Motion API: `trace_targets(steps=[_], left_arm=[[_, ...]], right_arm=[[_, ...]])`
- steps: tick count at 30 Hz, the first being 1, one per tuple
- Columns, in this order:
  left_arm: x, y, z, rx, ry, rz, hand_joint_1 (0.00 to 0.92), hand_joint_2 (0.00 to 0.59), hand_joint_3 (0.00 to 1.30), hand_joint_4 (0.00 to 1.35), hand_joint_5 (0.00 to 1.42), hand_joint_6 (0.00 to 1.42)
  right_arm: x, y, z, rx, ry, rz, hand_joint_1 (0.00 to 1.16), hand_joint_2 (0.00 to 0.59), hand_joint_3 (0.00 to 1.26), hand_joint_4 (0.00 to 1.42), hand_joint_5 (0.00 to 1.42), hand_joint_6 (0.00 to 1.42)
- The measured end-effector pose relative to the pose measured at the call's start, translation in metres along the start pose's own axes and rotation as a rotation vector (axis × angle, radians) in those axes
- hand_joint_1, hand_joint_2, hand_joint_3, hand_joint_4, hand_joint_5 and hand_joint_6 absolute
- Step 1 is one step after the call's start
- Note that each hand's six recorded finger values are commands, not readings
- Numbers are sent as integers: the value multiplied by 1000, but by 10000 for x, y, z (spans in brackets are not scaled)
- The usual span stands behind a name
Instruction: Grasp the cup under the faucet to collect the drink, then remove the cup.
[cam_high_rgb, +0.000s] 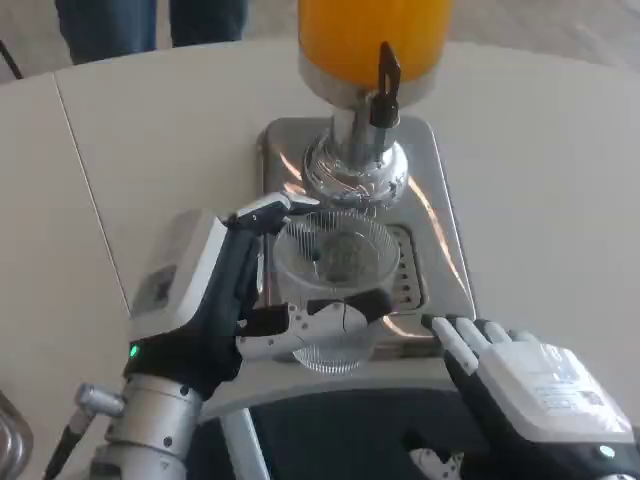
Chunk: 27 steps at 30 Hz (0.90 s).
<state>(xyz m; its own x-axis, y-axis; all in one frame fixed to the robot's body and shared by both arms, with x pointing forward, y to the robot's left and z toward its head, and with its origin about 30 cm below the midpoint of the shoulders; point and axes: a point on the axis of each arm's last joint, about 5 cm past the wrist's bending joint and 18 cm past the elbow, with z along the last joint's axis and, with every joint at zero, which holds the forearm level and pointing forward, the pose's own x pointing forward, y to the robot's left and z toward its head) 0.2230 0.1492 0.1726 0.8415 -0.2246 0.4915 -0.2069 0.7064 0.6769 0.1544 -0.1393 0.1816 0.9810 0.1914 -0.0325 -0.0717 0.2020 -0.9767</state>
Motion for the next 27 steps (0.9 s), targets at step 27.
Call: trace_targets(steps=[27], left_arm=[[636,-655,-28,35,90,102,475,133,1013,1191,1424,1424]], right_arm=[[-187,-203,-78,-30,21,22,461,410,0,0,0,0]])
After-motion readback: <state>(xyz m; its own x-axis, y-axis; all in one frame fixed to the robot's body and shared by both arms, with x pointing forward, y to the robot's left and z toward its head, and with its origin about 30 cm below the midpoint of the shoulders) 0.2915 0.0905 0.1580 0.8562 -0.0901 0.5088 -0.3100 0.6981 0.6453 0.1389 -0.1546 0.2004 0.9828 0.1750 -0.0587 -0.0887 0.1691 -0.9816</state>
